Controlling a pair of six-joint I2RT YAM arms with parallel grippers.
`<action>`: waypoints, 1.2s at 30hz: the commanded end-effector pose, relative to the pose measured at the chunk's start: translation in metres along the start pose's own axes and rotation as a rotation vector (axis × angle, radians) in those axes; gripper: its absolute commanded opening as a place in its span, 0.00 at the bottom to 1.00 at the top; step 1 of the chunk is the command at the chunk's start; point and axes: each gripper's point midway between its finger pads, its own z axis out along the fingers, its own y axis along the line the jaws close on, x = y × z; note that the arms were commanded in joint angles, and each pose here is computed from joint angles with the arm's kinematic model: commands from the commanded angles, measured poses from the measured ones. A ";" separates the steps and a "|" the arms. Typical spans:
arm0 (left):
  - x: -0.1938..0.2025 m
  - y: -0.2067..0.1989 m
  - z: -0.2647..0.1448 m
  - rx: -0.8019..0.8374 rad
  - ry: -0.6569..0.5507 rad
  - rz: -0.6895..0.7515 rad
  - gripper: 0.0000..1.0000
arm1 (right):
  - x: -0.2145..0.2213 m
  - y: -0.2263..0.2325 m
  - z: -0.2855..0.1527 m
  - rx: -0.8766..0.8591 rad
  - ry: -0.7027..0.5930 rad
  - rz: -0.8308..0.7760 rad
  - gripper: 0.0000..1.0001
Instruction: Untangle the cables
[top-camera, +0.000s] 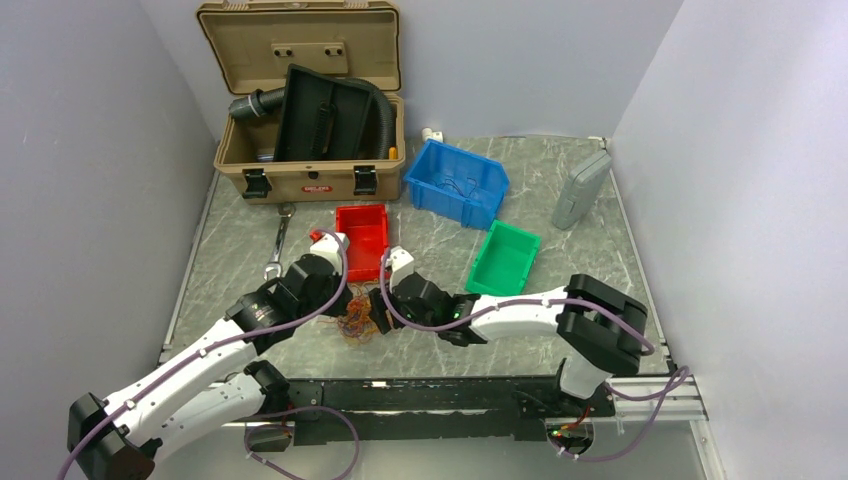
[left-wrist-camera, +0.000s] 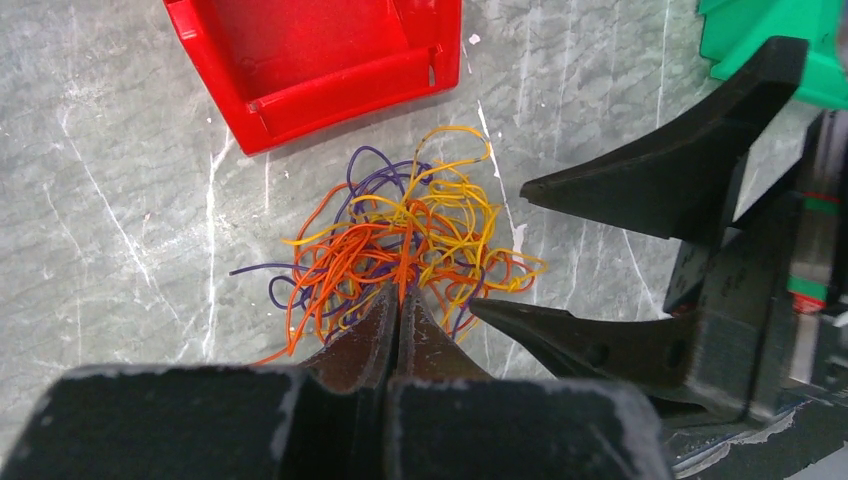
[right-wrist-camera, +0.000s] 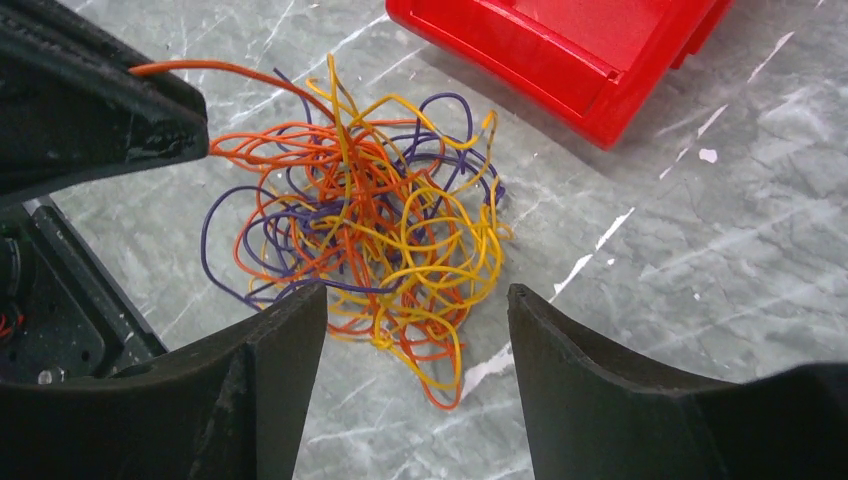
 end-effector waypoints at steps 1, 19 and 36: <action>-0.021 -0.007 -0.009 0.022 -0.054 0.013 0.00 | -0.018 0.009 0.013 -0.005 -0.064 0.036 0.68; -0.021 -0.007 -0.006 0.018 -0.039 0.034 0.00 | -0.055 -0.012 -0.020 -0.016 -0.158 0.178 0.68; -0.019 -0.006 -0.001 0.009 -0.028 0.042 0.00 | -0.004 0.005 0.020 -0.104 0.043 0.417 0.52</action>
